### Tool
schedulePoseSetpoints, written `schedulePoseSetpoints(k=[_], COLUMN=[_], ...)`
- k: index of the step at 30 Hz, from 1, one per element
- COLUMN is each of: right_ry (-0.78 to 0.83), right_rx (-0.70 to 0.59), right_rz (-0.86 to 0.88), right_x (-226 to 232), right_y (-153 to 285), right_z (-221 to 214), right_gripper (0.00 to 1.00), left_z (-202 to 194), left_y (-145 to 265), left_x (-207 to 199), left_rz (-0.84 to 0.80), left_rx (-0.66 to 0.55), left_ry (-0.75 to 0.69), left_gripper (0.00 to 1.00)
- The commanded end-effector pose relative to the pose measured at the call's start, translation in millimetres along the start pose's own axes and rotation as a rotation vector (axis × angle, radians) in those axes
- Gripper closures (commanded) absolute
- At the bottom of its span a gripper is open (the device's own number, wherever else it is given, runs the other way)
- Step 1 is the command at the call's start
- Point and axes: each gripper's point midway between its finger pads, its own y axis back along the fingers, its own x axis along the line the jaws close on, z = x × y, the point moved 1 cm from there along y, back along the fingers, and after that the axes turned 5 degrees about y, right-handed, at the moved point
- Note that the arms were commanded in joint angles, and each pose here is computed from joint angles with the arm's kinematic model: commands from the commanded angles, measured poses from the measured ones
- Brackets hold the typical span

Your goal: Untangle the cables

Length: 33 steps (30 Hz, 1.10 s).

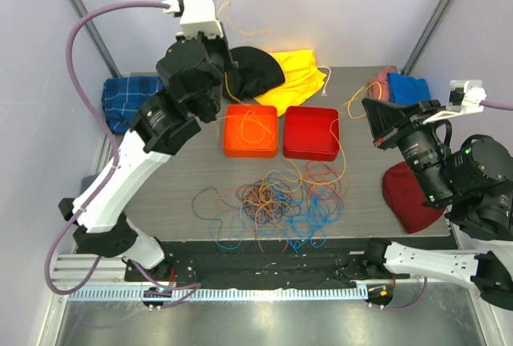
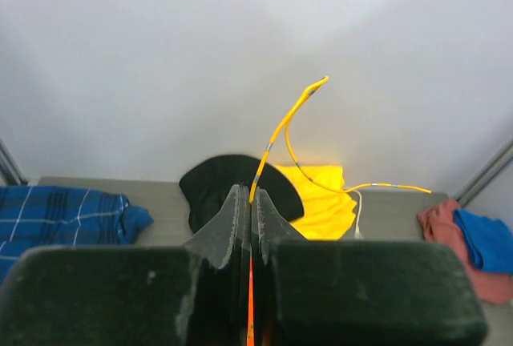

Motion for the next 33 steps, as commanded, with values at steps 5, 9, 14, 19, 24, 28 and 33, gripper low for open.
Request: schedulePoseSetpoints(k=[5, 9, 14, 19, 24, 28, 33], right_ry=[-0.026, -0.034, -0.032, -0.009, 0.005, 0.003, 0.002], right_rx=[-0.009, -0.001, 0.007, 0.029, 0.051, 0.061, 0.075], right_rz=[-0.007, 0.0, -0.009, -0.023, -0.013, -0.003, 0.003], right_x=[-2, -4, -9, -9, -1, 5, 10], right_y=[1, 4, 7, 4, -4, -8, -12], right_z=[-8, -15, -20, -32, -43, -47, -55], right_gripper=[0.99, 0.99, 0.99, 0.99, 0.99, 0.99, 0.99], left_z=[0, -47, -111, -165, -208, -248, -245], left_y=[-37, -64, -90, -96, -104, -108, -109], left_x=[-4, 4, 26, 39, 44, 47, 60], left_rz=[0.076, 0.111, 0.159, 0.182, 0.187, 0.195, 0.254], left_rx=[-0.04, 0.035, 0.156, 0.245, 0.337, 0.434, 0.428], left_ry=[-0.076, -0.08, -0.059, -0.091, -0.144, -0.204, -0.194], left_gripper=[1.0, 1.0, 1.0, 1.0, 0.75, 0.2, 0.07])
